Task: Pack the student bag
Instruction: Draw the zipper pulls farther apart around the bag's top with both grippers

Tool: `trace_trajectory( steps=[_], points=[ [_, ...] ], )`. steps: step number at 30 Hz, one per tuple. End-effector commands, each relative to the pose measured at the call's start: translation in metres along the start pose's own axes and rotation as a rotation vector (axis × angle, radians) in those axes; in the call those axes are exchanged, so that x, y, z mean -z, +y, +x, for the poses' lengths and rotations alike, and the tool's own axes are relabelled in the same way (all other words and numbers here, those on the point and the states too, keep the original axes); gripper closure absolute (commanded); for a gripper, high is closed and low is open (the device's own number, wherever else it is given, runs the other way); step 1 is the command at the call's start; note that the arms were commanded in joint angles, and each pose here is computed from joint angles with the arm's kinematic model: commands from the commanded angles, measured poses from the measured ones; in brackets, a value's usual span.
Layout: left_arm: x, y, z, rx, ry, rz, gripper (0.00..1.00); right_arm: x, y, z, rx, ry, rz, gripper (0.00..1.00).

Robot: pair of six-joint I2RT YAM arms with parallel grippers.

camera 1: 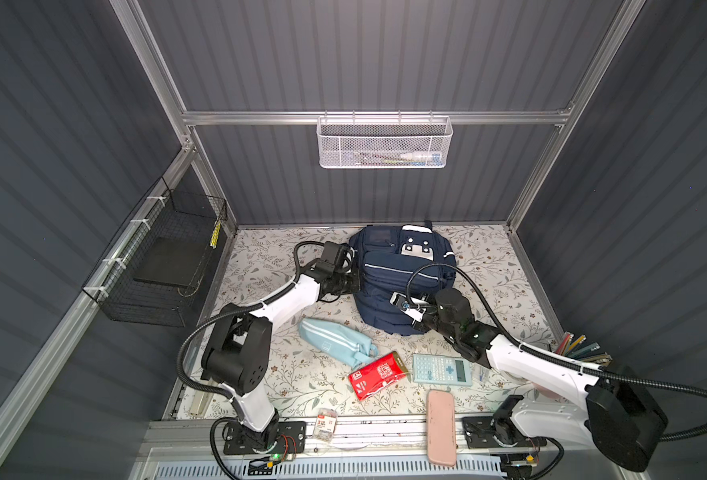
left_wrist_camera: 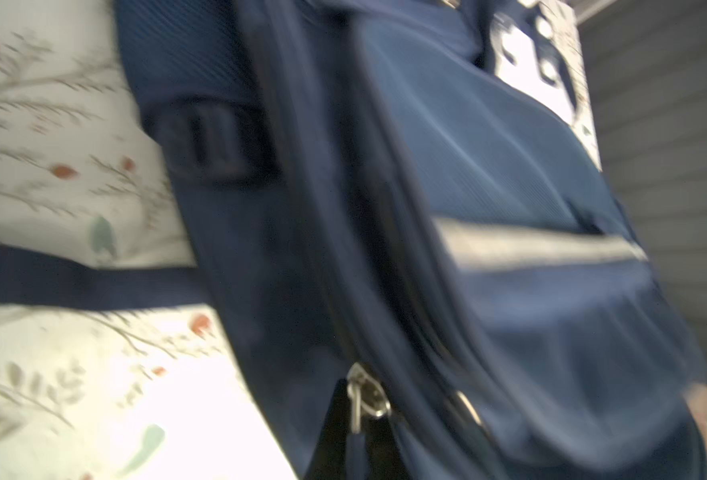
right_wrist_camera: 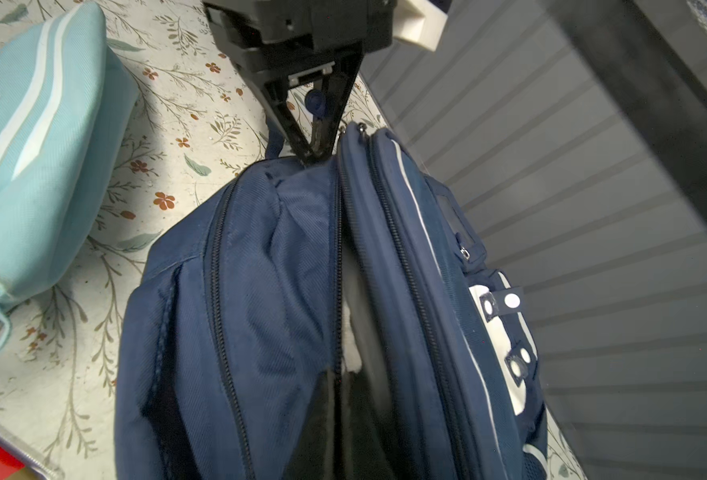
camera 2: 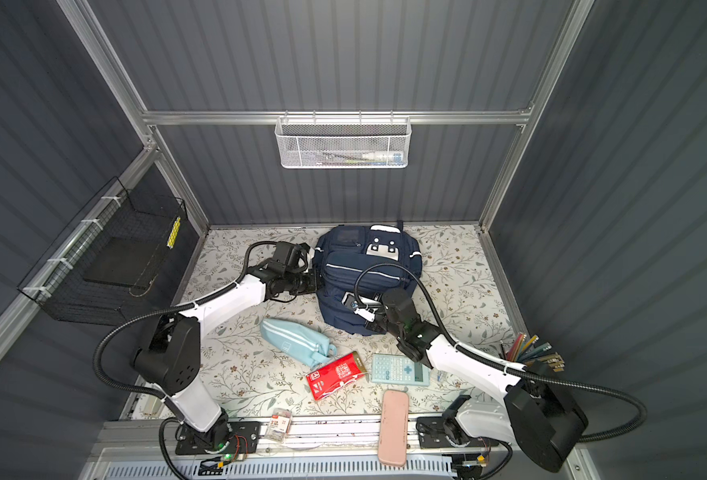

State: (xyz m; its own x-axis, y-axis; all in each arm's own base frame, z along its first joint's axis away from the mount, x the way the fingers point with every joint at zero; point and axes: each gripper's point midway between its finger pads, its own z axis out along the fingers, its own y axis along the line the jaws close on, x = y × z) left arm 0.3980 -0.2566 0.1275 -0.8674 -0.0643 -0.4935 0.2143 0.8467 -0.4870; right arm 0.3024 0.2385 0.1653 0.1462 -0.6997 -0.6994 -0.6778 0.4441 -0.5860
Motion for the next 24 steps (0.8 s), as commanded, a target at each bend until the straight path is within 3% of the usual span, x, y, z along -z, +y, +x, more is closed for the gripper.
trace_trajectory(
  steps=[1,7,8,9,10,12,17,20,24],
  points=[
    [0.009,0.033,-0.048,0.017,-0.147,-0.087,1.0,0.008,-0.006,0.02,-0.02,0.062,0.036,1.0],
    [0.018,0.024,-0.015,0.043,-0.104,-0.039,1.0,0.003,-0.015,0.024,-0.056,0.08,0.06,1.0],
    [0.023,0.018,-0.009,0.041,-0.102,-0.033,1.0,0.002,-0.016,0.022,-0.07,0.084,0.058,0.89],
    [0.027,0.01,-0.002,0.031,-0.098,-0.024,1.0,0.002,-0.019,0.018,-0.107,0.082,0.053,0.63],
    [0.029,0.003,0.004,0.018,-0.09,-0.023,1.0,0.003,-0.02,0.012,-0.136,0.08,0.039,0.53],
    [0.031,-0.015,0.017,0.003,-0.06,-0.004,1.0,0.004,-0.021,-0.004,-0.191,0.076,0.009,0.45],
    [0.034,-0.052,0.027,0.013,-0.043,0.102,1.0,-0.009,0.002,-0.033,-0.141,0.022,-0.067,0.41],
    [0.041,-0.058,0.024,0.022,-0.059,0.121,1.0,-0.026,0.012,-0.032,-0.112,0.057,-0.103,0.4],
    [0.05,-0.056,0.022,0.011,-0.073,0.1,1.0,-0.049,0.007,-0.02,-0.076,0.145,-0.08,0.52]
  ],
)
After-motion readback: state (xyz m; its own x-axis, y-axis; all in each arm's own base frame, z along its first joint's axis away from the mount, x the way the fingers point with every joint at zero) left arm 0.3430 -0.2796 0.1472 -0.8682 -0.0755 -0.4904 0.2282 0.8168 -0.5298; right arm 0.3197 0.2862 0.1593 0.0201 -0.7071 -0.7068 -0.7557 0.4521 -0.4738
